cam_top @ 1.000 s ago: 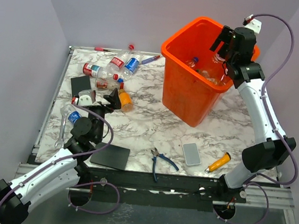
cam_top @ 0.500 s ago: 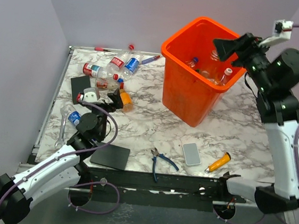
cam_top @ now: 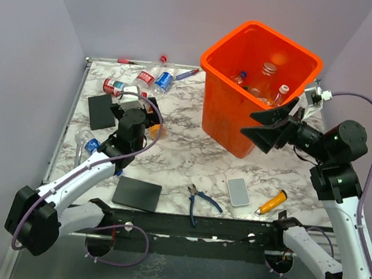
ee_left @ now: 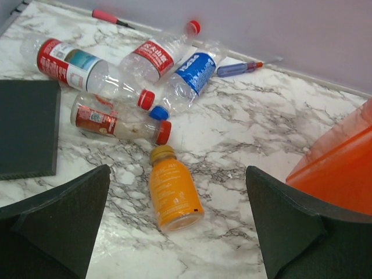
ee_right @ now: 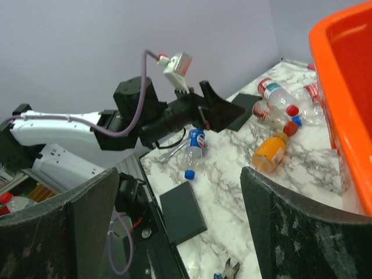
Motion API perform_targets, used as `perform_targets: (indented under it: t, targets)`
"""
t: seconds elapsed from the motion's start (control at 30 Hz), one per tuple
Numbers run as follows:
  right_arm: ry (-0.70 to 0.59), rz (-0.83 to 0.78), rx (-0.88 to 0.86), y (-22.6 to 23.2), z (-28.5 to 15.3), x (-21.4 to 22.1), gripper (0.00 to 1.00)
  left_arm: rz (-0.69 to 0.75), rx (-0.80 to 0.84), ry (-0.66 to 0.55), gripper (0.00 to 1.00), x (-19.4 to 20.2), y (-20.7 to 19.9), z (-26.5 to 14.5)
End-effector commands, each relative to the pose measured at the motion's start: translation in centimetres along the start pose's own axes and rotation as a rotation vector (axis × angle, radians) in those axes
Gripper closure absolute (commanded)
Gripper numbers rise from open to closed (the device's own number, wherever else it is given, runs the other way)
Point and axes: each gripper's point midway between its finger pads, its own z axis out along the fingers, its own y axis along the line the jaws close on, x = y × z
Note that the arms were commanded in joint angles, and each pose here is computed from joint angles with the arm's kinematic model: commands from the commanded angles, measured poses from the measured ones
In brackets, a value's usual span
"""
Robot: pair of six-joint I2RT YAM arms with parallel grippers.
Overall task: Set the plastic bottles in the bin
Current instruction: Pick up the plastic bottle at the center of the board.
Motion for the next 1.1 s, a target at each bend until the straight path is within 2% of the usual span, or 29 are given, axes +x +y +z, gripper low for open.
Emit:
perform_targets:
  t: [0.0, 0.1, 0.3, 0.43, 0.57, 0.87, 1.07]
  targets:
    - [0.041, 0.014, -0.054, 1.6, -1.6, 2.5, 0.12, -0.052, 0.031, 0.112, 0.01, 2.2, -0.8, 0.6]
    - [0.062, 0.034, -0.040, 1.1, -2.2, 4.5, 0.12, -0.043, 0.014, 0.160, 0.01, 3.5, -0.1, 1.1]
    - [0.086, 0.086, 0.003, -0.5, -2.5, 7.2, 0.14, -0.058, -0.109, 0.394, 0.01, 9.0, 2.5, 3.2]
    - [0.027, 0.072, 0.211, -4.4, -3.0, 7.5, 0.18, -0.062, -0.129, 0.488, 0.01, 11.2, 2.9, 4.3]
    - [-0.001, 0.099, 0.318, -6.8, -3.3, 8.2, 0.21, -0.069, -0.142, 0.537, 0.01, 12.4, 3.2, 5.2]
    - [0.002, 0.134, 0.277, -6.6, -2.7, 8.7, 0.21, -0.062, -0.222, 0.673, 0.01, 16.4, 4.0, 7.9]
    - [0.019, 0.121, 0.276, -6.3, -2.9, 8.6, 0.21, -0.068, -0.232, 0.744, 0.03, 19.0, 4.4, 7.8]
